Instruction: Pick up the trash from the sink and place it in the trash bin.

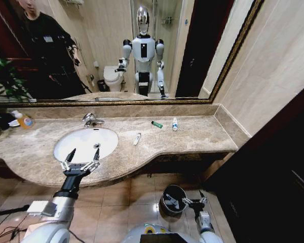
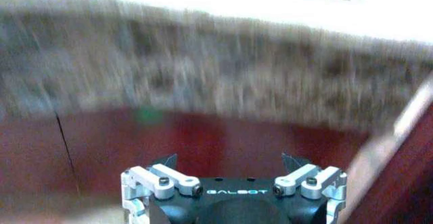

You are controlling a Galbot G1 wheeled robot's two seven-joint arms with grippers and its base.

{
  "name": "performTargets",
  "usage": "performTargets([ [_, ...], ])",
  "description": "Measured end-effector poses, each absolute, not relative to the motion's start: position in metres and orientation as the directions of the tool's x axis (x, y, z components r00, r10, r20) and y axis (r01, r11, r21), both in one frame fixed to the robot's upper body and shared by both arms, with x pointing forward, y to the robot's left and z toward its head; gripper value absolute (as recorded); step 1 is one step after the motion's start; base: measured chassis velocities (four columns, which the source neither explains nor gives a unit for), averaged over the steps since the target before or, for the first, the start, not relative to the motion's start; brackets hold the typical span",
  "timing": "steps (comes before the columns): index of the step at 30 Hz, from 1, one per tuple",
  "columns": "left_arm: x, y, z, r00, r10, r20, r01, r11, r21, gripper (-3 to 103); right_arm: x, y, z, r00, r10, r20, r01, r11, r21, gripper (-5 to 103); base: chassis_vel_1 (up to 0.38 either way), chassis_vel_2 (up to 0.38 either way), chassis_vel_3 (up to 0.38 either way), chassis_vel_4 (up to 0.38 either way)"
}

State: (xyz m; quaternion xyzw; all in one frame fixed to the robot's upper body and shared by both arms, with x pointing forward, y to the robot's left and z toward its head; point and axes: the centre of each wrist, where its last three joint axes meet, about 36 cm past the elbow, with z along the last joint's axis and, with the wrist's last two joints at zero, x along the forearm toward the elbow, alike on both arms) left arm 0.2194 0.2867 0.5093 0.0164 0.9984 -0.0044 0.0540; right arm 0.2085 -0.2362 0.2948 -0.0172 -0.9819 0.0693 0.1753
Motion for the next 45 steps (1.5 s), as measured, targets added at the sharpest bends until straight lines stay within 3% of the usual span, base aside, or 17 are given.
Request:
performTargets([
  [9,0.219,0.287,0.509,-0.994,0.032,-0.108,0.033,0.999,-0.007,100,0.219,-0.226,0.383,-0.977,0.046,0.207,0.027,0.995,-0.094,100,0.0,0.0,0.0,0.0],
  [18,0.219,0.287,0.509,-0.994,0.032,-0.108,0.033,0.999,-0.007,100,0.264,-0.225,0.453,-0.994,-0.007,0.106,-0.01,1.0,-0.03,100,0.0,0.0,0.0,0.0],
  [30,0.219,0.287,0.509,-0.994,0.032,-0.108,0.033,0.999,-0.007,100,0.329,-0.25,0.454,-0.992,-0.077,0.096,-0.08,0.996,-0.028,100,0.0,0.0,0.0,0.0],
  [37,0.219,0.287,0.509,-0.994,0.032,-0.108,0.033,0.999,-0.007,100,0.393,-0.269,0.461,-0.989,-0.122,0.081,-0.123,0.992,-0.015,100,0.0,0.0,0.0,0.0],
  [45,0.219,0.287,0.509,-0.994,0.033,-0.108,0.034,0.999,-0.007,100,0.461,-0.26,0.456,-0.982,-0.155,0.11,-0.157,0.987,-0.01,100,0.0,0.0,0.0,0.0],
])
